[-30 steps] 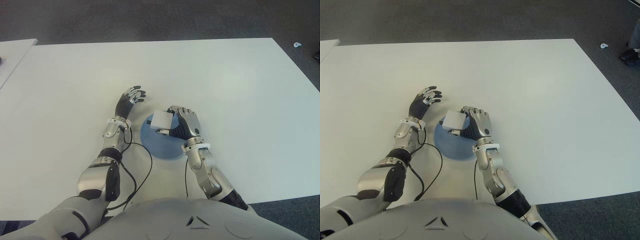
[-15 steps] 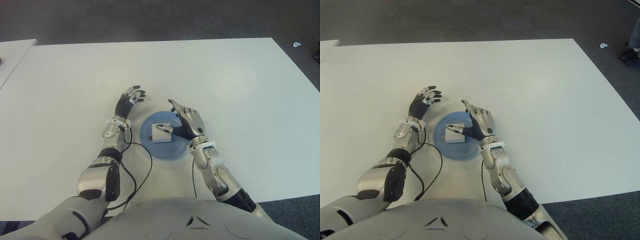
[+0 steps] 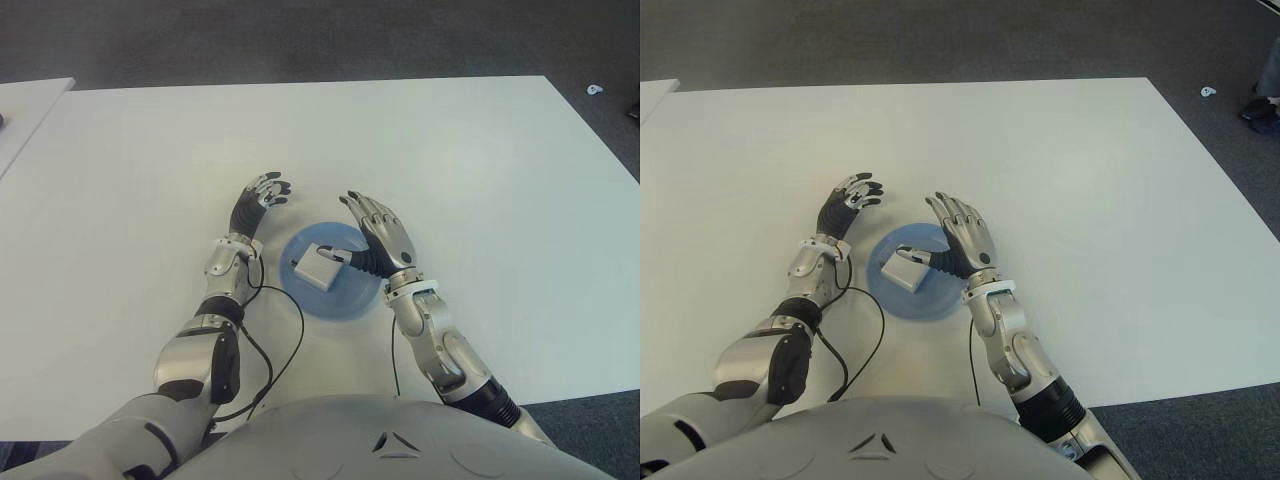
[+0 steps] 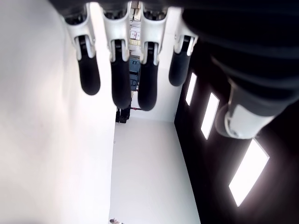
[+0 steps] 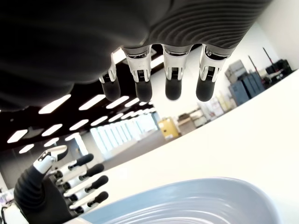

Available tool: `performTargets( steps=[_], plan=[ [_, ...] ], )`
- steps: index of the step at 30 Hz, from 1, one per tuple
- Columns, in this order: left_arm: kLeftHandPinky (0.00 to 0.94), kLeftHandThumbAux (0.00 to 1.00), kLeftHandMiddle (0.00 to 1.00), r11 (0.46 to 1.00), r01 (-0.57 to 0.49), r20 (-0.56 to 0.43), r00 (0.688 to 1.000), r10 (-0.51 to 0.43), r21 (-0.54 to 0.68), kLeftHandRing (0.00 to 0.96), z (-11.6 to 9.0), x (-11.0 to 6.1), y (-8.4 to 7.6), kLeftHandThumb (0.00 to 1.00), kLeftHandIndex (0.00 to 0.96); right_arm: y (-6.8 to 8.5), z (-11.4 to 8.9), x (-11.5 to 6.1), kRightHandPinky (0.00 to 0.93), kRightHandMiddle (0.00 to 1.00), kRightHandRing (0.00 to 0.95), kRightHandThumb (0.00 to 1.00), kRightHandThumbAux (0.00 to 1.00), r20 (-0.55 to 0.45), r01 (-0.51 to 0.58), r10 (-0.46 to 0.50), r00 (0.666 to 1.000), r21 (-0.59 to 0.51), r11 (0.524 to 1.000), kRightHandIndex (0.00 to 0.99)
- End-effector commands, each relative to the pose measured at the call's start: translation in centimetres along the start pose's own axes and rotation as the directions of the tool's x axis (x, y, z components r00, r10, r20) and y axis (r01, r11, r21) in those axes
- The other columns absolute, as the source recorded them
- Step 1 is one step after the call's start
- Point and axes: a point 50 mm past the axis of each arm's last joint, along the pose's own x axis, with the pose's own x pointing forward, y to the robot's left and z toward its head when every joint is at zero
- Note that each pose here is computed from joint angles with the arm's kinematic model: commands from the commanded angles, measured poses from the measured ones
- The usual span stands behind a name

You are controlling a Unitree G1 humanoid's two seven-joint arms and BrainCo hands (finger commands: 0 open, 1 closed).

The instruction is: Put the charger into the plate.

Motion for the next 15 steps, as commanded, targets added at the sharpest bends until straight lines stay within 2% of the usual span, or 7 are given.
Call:
performTargets(
  steps=[1, 7, 10, 13, 15],
  plan=[
    [0.334, 0.566, 0.368, 1.0, -0.008, -0.037, 0.999, 0.008, 0.006, 0.349, -0.8, -0.7, 0.2, 0.09, 0.264, -0.2, -0.4, -0.2, 0.0, 0.0, 0.0, 0.305, 0.117, -0.004, -0.014, 0.014, 1.0, 0.011, 1.0, 0.0],
    [0.327, 0.566, 0.364, 1.0, -0.011, -0.037, 0.999, 0.011, 0.01, 0.347, -0.7, -0.7, 0.2, 0.087, 0.263, -0.9, -1.1, 0.0, 0.0, 0.0, 0.0, 0.311, 0.116, -0.01, 0.026, -0.026, 1.0, 0.002, 1.0, 0.0],
    [0.332, 0.567, 0.363, 1.0, -0.014, -0.039, 0.999, 0.014, 0.004, 0.348, -0.8, -0.7, 0.2, 0.09, 0.263, -1.4, -2.4, 0.7, 0.0, 0.0, 0.0, 0.285, 0.122, -0.031, 0.086, -0.086, 0.996, 0.008, 0.996, 0.0],
    [0.334, 0.569, 0.364, 1.0, -0.016, -0.039, 0.999, 0.016, -0.005, 0.35, -0.8, -0.6, 0.3, 0.094, 0.263, -1.4, -5.7, 2.5, 0.0, 0.0, 0.0, 0.252, 0.165, -0.137, 0.218, -0.192, 0.972, 0.207, 0.954, 0.0],
    [0.334, 0.569, 0.365, 1.0, -0.017, -0.038, 0.999, 0.016, -0.003, 0.35, -0.7, -0.6, 0.3, 0.094, 0.263, -1.3, -6.7, 3.1, 0.0, 0.0, 0.0, 0.242, 0.196, -0.186, 0.261, -0.21, 0.96, 0.319, 0.911, 0.0]
  ],
)
